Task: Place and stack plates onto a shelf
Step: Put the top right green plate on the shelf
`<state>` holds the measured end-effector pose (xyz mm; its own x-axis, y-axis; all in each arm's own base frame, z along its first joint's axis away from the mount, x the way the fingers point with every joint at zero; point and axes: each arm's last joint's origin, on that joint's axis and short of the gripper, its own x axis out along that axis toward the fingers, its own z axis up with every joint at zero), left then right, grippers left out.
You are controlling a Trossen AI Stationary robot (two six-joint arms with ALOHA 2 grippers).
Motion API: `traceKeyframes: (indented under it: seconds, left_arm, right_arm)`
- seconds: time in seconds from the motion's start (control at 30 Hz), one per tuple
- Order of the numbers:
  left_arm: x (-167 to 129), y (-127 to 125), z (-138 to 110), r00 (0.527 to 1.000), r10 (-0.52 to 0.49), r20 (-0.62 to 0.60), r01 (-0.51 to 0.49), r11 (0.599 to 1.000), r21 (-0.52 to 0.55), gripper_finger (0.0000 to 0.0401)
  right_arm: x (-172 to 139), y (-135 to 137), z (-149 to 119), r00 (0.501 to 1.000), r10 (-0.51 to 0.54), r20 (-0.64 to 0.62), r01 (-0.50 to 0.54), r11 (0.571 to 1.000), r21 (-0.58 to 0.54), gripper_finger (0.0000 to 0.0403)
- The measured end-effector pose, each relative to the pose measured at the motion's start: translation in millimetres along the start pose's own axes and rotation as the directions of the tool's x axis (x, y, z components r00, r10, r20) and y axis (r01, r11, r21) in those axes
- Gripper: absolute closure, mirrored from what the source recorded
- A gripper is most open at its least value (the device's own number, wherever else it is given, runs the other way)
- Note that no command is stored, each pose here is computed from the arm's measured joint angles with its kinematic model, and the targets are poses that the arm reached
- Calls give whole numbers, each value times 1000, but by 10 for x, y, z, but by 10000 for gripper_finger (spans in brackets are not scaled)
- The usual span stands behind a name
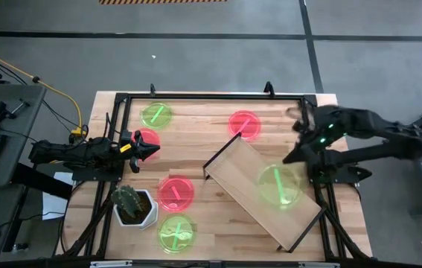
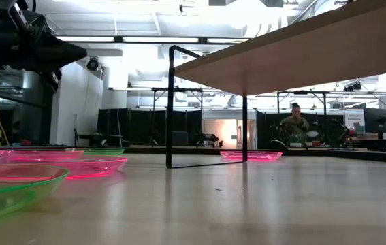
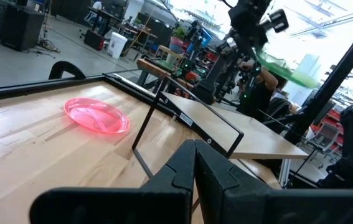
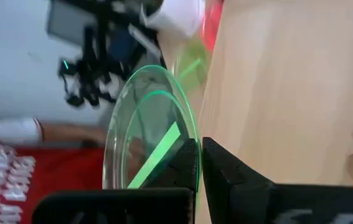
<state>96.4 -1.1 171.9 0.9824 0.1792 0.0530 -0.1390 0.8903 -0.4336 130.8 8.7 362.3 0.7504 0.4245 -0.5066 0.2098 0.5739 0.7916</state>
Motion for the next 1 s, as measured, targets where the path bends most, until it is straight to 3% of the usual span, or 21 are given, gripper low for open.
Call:
traceKeyframes:
  seconds: [0.23,0.47,0.7,1.0]
  left_arm:
    - [0,0,0,1000,0,0,0,1000,0,400]
    - [0,0,0,1000,0,0,0,1000,0,400]
    - [0,0,0,1000,0,0,0,1000,0,400]
    - [0,0,0,1000,0,0,0,1000,0,400]
  right_arm:
    - [402,139,-193,983,-110,-147,102,993,-60,403]
    - [468,217,-366,976,-208,-56,206,977,-50,403]
    - [459,217,-509,959,-277,-54,275,961,-37,403]
    - [450,221,-559,954,-296,-44,294,955,-40,403]
